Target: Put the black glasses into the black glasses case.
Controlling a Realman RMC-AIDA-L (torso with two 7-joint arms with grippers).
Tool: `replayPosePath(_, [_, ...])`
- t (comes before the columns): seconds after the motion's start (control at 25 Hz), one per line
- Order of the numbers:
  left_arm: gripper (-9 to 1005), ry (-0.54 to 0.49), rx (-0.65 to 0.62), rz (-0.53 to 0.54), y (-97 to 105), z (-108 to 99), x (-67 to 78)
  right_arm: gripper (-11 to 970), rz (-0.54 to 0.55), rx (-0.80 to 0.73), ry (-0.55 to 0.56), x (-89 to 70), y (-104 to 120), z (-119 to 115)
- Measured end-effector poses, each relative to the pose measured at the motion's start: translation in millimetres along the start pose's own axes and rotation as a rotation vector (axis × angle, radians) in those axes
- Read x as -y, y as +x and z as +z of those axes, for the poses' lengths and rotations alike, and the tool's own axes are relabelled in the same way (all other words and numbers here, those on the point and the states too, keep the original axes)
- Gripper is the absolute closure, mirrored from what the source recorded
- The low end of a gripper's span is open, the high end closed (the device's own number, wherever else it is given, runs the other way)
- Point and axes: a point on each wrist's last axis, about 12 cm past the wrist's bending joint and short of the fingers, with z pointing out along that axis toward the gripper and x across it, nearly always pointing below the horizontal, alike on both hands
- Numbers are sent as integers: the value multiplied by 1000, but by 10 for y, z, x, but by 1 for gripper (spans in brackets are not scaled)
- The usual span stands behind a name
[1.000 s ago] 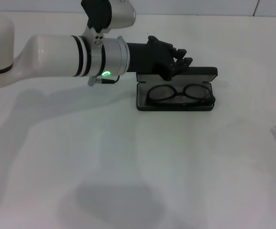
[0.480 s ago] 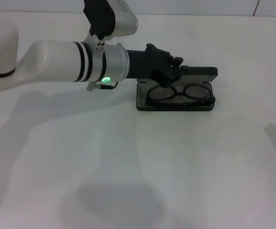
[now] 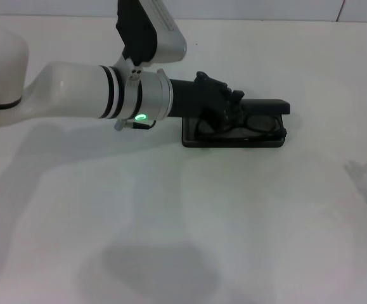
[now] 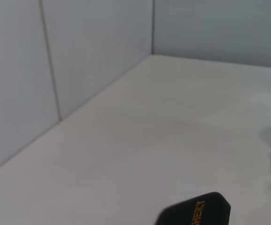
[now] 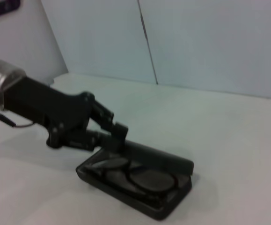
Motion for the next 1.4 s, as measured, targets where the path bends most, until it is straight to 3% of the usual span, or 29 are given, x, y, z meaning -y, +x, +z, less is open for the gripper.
replayPosePath(0.64, [759, 47, -19, 8, 99, -7, 102, 763, -34, 92, -64, -76, -62, 5])
replayPosePath(0.8, [758, 93, 52, 39, -1, -80, 180, 759, -55, 106, -109, -128, -55, -20])
replayPosePath(0.84, [758, 122, 125, 71, -135, -172, 242, 757, -59, 108, -117, -138, -53, -31])
replayPosePath(0.92, [757, 137, 170, 92, -216, -248, 284, 755, -74, 125, -152, -171, -45, -88])
replayPosePath(1.08, [757, 161, 307, 101, -349, -653, 390, 751, -76, 169, -207, -206, -42, -113])
replayPosePath(1.2, [756, 144, 354, 49, -281, -905, 350, 747, -67, 209, -208, -203, -37, -113])
replayPosePath(1.4, [740, 198, 383, -3, -123, -1031, 375, 717, -99, 266, -246, -241, -67, -186])
